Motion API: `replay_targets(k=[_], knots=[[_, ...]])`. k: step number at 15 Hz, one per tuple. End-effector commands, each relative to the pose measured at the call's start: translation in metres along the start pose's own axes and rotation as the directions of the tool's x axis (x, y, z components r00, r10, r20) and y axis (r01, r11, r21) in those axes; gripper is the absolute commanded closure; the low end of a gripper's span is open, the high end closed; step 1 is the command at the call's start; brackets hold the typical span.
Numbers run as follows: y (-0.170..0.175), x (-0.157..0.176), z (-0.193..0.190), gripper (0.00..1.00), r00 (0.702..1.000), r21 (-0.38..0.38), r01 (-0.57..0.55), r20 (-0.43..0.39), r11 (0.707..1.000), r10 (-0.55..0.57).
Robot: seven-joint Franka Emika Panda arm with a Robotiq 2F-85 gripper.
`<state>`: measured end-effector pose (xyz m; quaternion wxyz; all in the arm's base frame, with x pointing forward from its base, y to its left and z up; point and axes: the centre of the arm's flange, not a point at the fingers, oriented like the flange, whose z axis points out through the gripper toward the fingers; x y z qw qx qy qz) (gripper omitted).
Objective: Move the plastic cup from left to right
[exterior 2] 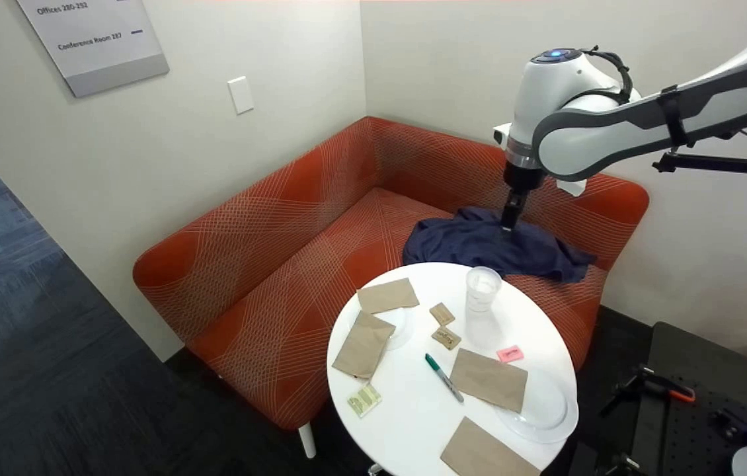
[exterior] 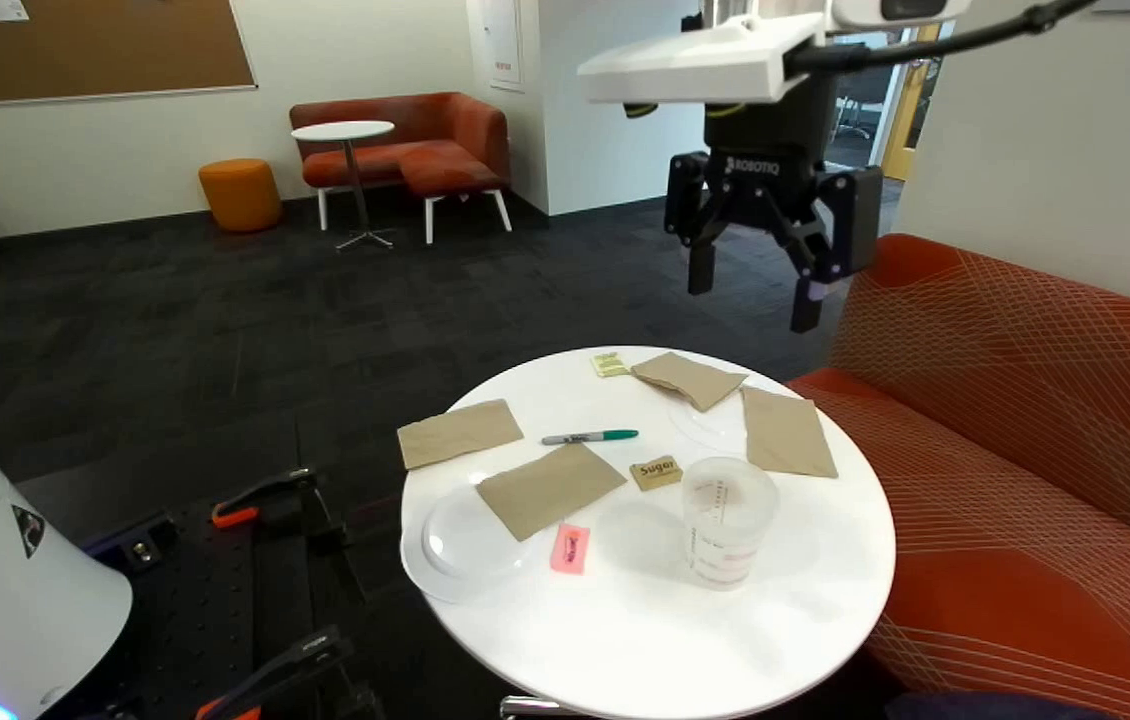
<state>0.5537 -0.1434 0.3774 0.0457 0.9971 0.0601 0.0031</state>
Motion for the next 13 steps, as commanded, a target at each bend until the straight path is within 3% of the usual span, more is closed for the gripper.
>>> replay_targets(k=[1,7,8,13], knots=[[-0.012,-0.03,-0.027,0.0,0.999,0.003,0.026,-0.019,1.0,-0.025],[-0.018,-0.05,-0.045,0.0,0.999,0.009,0.029,-0.046,1.0,-0.028],[-0.014,-0.031,-0.036,0.0,0.999,-0.005,0.006,-0.046,1.0,-0.006],[-0.016,-0.038,-0.039,0.0,0.999,-0.004,0.005,-0.049,1.0,-0.005]])
